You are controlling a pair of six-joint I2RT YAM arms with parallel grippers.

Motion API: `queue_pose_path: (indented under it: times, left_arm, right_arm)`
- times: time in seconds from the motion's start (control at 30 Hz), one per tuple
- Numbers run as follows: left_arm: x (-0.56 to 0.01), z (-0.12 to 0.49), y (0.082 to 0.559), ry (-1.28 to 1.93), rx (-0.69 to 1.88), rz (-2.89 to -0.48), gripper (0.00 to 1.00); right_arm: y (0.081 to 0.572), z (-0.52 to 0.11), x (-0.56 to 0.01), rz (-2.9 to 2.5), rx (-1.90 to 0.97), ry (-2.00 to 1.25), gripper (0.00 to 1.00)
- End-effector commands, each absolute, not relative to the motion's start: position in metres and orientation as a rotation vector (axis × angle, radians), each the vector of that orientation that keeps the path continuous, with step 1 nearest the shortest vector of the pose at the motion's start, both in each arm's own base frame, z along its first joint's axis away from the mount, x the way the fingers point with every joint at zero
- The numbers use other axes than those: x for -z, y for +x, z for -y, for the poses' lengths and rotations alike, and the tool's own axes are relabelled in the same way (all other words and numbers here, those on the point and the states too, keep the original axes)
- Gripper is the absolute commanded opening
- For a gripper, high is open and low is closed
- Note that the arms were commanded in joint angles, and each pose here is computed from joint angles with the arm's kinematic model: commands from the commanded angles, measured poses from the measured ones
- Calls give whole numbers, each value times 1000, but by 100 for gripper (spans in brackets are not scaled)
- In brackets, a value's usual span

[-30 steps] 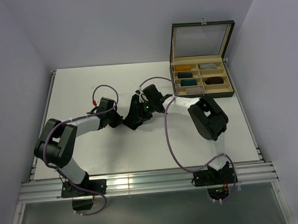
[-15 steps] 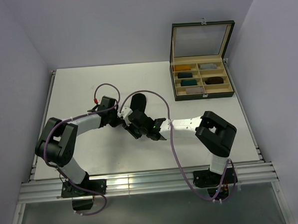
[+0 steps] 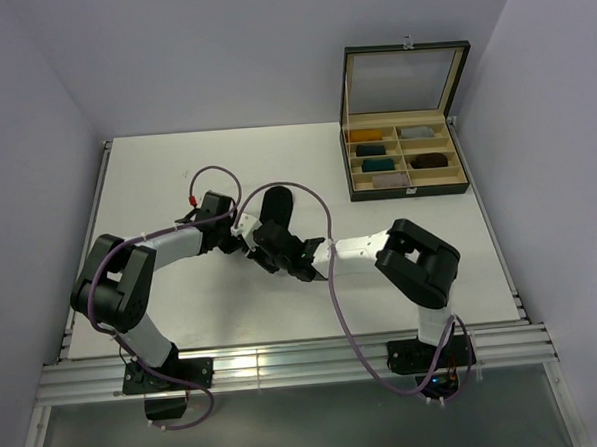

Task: Roll the socks
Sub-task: Roll the sock at the center of the board.

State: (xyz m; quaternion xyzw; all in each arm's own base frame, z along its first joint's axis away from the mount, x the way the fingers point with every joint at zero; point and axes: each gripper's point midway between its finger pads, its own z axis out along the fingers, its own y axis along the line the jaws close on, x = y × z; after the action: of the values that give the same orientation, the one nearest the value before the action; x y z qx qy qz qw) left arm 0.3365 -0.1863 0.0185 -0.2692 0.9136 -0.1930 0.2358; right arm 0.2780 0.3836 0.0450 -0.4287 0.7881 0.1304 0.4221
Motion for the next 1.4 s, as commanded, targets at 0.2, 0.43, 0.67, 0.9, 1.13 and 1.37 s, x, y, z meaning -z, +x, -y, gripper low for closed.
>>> queue_pose_path:
  times: [0.2,0.43,0.67,0.9,1.13,1.37]
  left_arm:
    - [19,168,299,-721,358,-2679,3]
    - [20,168,298,-715,356,-2684,2]
    - [19,166,299,-707,339,-2682,2]
    - [17,168,301,-703,344,-2680,2]
    - [-1,167,309,-724,364,-2619,9]
    - [-34,162,319,-786,405,-2478,32]
  right_arm:
    - [291,-393,-32,-1961,-273,-1060,41]
    - [287,-378,-5,-2035,-226,-1068,45]
    - [287,-363,15,-2154,-228,-1028,28]
    - [288,-349,29,-2273,-251,-983,0]
    - [269,-370,4,-2374,-596,-944,0]
    - [256,-387,-33,-2491,-1194,-696,0]
